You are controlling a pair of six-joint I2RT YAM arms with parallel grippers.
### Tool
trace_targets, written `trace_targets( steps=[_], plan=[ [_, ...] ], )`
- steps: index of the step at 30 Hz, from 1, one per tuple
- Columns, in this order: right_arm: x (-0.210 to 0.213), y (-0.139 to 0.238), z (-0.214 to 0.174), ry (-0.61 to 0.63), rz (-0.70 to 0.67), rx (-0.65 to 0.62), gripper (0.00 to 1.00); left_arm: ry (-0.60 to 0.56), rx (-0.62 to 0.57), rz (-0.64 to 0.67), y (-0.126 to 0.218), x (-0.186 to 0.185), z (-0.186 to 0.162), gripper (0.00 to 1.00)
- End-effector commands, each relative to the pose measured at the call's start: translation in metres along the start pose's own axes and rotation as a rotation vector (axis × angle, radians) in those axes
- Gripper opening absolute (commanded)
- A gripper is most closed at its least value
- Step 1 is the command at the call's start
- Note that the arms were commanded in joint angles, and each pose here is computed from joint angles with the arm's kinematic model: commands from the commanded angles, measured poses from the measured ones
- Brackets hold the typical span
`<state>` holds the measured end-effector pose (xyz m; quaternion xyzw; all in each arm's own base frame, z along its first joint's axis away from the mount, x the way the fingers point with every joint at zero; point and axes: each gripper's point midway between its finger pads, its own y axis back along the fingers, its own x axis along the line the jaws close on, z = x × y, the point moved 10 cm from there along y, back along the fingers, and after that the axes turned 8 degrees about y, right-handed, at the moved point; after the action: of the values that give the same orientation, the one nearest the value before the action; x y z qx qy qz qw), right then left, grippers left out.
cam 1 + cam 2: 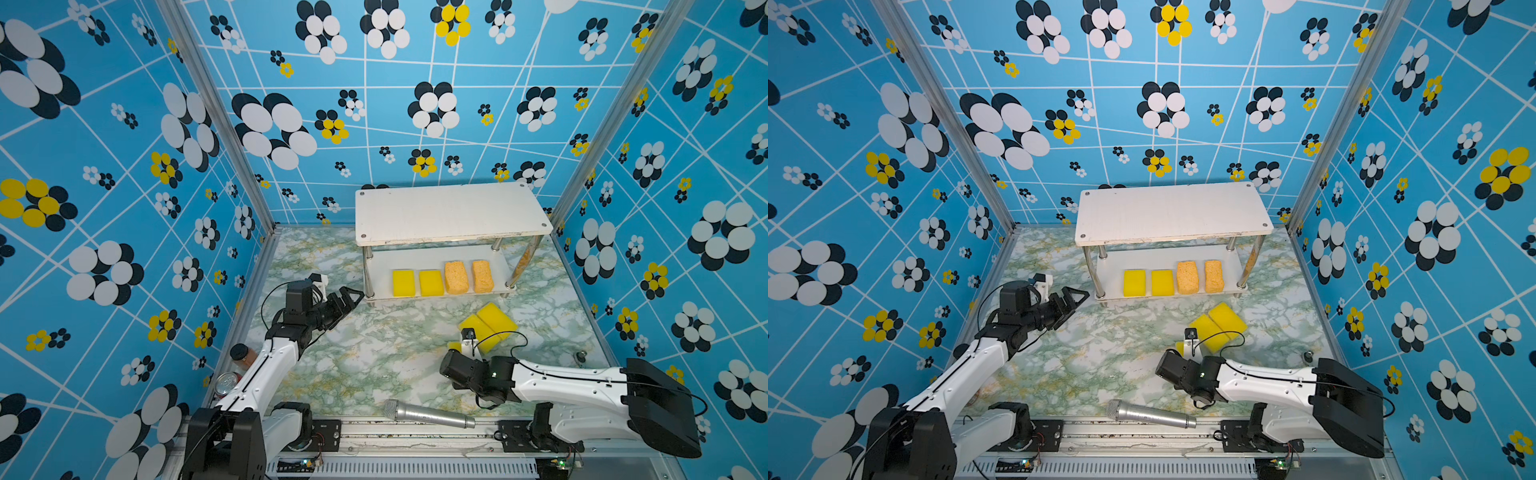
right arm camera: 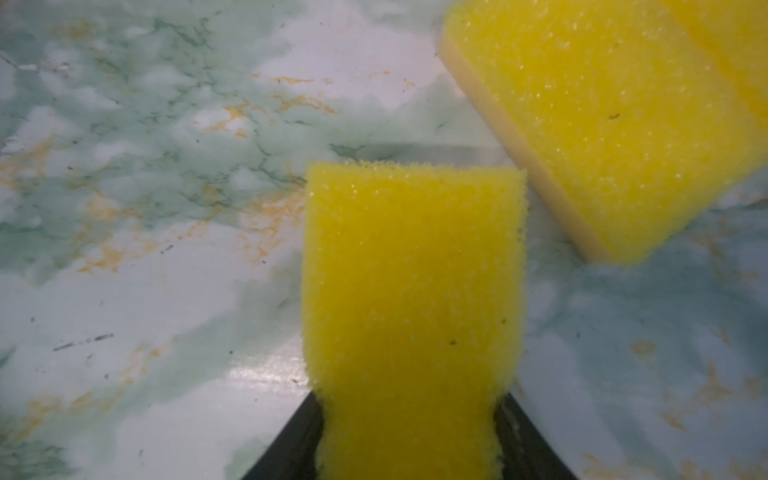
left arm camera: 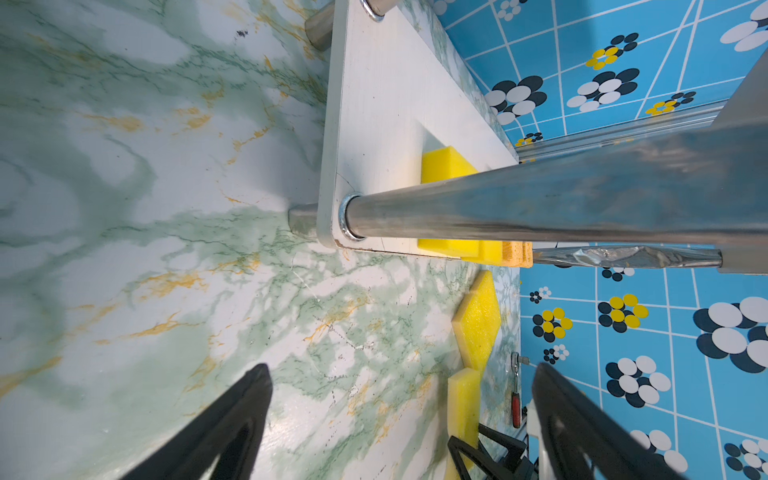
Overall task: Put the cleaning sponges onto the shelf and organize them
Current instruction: 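Lift the yellow sponge with the right gripper up above the shelf top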
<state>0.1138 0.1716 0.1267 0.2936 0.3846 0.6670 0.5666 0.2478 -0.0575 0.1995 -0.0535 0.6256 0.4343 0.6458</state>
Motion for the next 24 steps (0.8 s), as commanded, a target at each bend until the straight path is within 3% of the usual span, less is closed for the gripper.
trace_targets(
  steps=[1, 12, 24],
  plan=[
    [-0.010, 0.014, 0.010, 0.024, -0.018, -0.026, 0.54, -0.012, -0.016, 0.004, 0.005, -0.003, 0.002, 0.99],
    [-0.046, 0.074, 0.053, -0.007, 0.078, -0.175, 0.54, -0.009, -0.013, 0.009, 0.004, -0.003, 0.003, 0.99],
    [-0.067, 0.151, 0.146, 0.059, 0.094, -0.351, 0.53, -0.015, -0.003, 0.007, 0.006, -0.003, 0.002, 0.99]
  ],
)
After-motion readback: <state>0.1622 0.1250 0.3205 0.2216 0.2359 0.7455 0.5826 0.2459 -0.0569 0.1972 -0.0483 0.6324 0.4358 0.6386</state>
